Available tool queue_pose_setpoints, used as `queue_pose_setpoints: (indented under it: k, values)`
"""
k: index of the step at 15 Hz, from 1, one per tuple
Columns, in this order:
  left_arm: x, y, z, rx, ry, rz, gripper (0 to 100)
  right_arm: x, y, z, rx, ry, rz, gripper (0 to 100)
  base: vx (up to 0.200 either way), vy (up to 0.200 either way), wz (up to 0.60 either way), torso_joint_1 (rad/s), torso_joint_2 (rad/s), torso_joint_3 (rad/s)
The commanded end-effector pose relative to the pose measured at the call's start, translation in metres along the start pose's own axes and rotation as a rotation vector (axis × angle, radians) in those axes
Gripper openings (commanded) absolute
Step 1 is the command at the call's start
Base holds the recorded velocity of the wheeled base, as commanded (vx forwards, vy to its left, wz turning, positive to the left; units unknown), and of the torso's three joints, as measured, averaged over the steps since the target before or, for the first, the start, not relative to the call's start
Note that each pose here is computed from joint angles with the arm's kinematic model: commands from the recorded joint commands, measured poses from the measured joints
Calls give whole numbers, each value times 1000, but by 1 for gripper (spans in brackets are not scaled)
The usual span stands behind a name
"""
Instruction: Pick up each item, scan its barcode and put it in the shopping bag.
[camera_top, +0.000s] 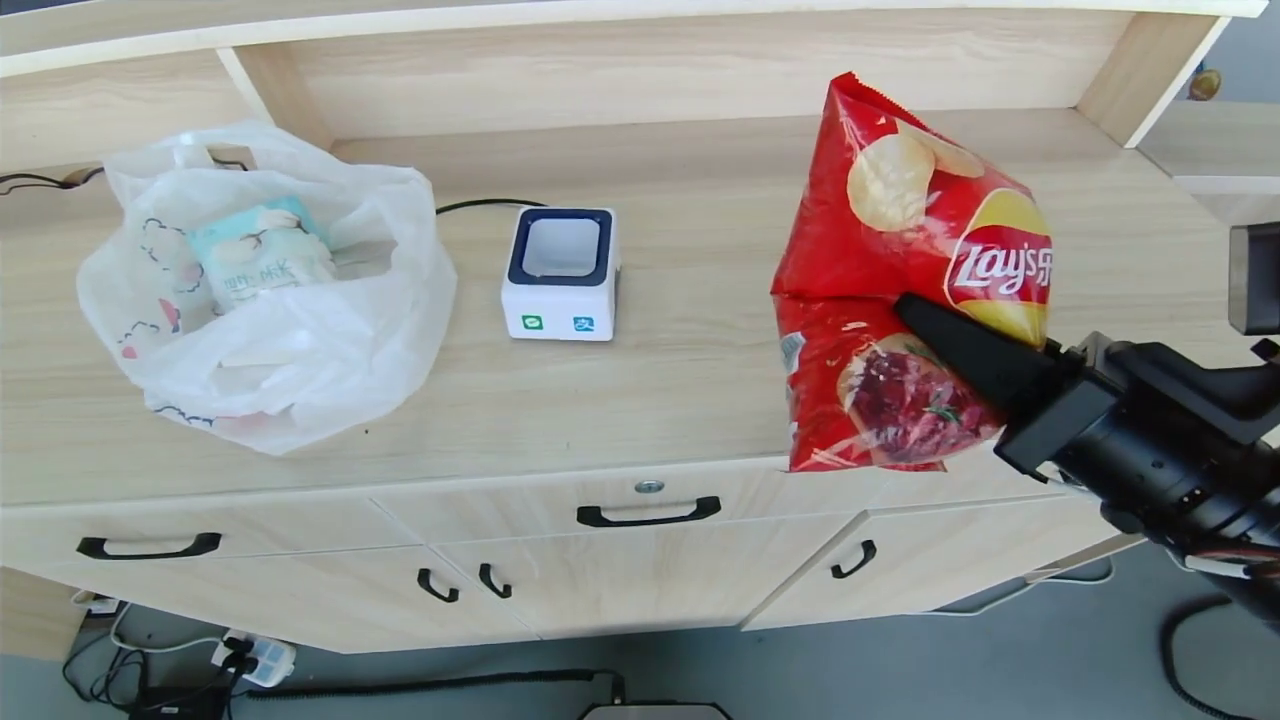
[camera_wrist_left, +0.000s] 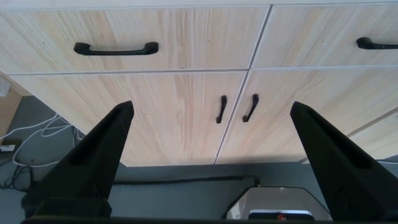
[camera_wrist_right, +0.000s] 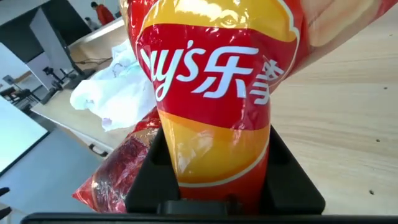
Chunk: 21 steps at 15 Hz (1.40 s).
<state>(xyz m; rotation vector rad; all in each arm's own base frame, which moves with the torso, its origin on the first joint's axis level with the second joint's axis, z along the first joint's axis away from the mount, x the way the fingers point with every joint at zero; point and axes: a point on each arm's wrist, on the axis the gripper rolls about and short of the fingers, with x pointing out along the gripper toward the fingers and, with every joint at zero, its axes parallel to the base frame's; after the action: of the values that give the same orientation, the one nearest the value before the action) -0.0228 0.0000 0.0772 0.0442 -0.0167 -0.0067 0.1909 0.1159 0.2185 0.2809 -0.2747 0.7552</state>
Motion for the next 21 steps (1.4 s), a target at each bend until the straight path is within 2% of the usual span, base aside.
queue_pose_setpoints:
  k: [1,5,9,13,16,17,18,20,21]
  values:
    - [0,0,0,-1,0,2,100,2,-4,-1,-4,2,-13,0,0,200,0,12,12,2]
    - [0,0,0,-1,0,1,100,8,-5,1,-7,-13,-9,0,0,200,0,-4,5,2]
    - [0,0,0,-1,0,1,100,25,-14,6,-23,-47,-20,0,0,200,0,5,5,-1]
    - [0,0,0,-1,0,1,100,36,-25,2,-31,-43,-51,0,0,200,0,2,4,1]
    - [0,0,0,-1,0,1,100,55,-48,13,-162,-57,-112,0,0,200,0,-1,4,-2]
    - [0,0,0,-1,-2,2,100,59,-53,20,-201,-70,-127,0,0,0,0,0,0,0]
    - [0,0,0,0,-2,1,100,62,-67,35,-304,-95,-174,0,0,0,0,0,0,0]
    - [0,0,0,0,-3,4,100,58,-81,44,-446,-67,-202,0,0,0,0,0,0,0]
    - [0,0,0,0,-3,1,100,58,-82,44,-479,-65,-200,0,0,0,0,0,0,0]
